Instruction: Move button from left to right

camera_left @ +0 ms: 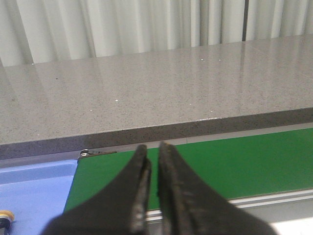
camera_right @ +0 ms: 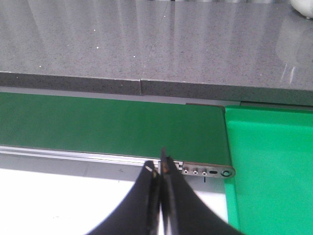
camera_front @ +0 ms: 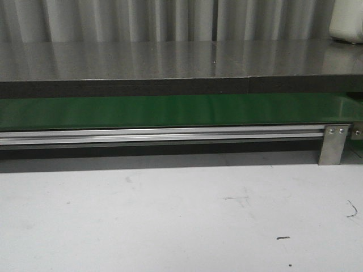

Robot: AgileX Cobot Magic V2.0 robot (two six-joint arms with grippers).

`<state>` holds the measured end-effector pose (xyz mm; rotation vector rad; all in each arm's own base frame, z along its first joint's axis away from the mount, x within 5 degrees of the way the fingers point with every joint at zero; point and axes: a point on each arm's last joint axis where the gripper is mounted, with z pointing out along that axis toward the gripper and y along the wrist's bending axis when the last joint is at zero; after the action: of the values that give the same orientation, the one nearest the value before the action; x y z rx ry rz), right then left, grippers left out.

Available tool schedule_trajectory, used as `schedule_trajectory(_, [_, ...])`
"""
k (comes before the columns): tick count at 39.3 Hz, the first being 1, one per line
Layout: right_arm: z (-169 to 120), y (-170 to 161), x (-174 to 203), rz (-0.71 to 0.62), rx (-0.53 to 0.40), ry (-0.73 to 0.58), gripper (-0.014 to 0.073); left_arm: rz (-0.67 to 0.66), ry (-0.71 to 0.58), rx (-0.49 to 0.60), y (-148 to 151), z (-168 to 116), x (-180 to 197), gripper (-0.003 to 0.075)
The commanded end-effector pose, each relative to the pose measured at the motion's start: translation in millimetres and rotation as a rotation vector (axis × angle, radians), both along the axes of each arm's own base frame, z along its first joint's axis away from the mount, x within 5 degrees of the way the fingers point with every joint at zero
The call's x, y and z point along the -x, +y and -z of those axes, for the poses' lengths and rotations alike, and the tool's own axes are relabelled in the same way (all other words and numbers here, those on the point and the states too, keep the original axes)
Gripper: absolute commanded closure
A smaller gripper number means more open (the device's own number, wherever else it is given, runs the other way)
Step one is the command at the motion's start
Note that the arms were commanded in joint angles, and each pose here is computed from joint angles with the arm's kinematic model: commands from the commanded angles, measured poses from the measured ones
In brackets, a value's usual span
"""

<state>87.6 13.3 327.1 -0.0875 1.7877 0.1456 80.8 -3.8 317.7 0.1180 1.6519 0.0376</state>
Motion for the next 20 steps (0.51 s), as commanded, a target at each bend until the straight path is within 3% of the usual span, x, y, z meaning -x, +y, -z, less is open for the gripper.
schedule_trajectory(1, [-18.3, -0.3, -1.4, 0.004, -0.007, -0.103, 0.0445, 0.007, -0.09, 0.005, -0.6, -17.1, -0.2, 0.0457])
schedule_trajectory(5, [-18.3, -0.3, -1.4, 0.004, -0.007, -0.103, 0.0178, 0.008, -0.086, 0.009, -0.6, -16.8, -0.2, 0.0171])
schedule_trajectory(9, [-18.3, -0.3, -1.4, 0.004, -0.007, -0.103, -0.0052, 0.009, -0.072, 0.016, -0.8, -15.5, -0.2, 0.0013])
schedule_trajectory(20, [-17.9, -0.2, -1.4, 0.004, -0.007, -0.099, -0.005, 0.009, -0.062, 0.015, -0.8, -13.6, -0.5, 0.0106])
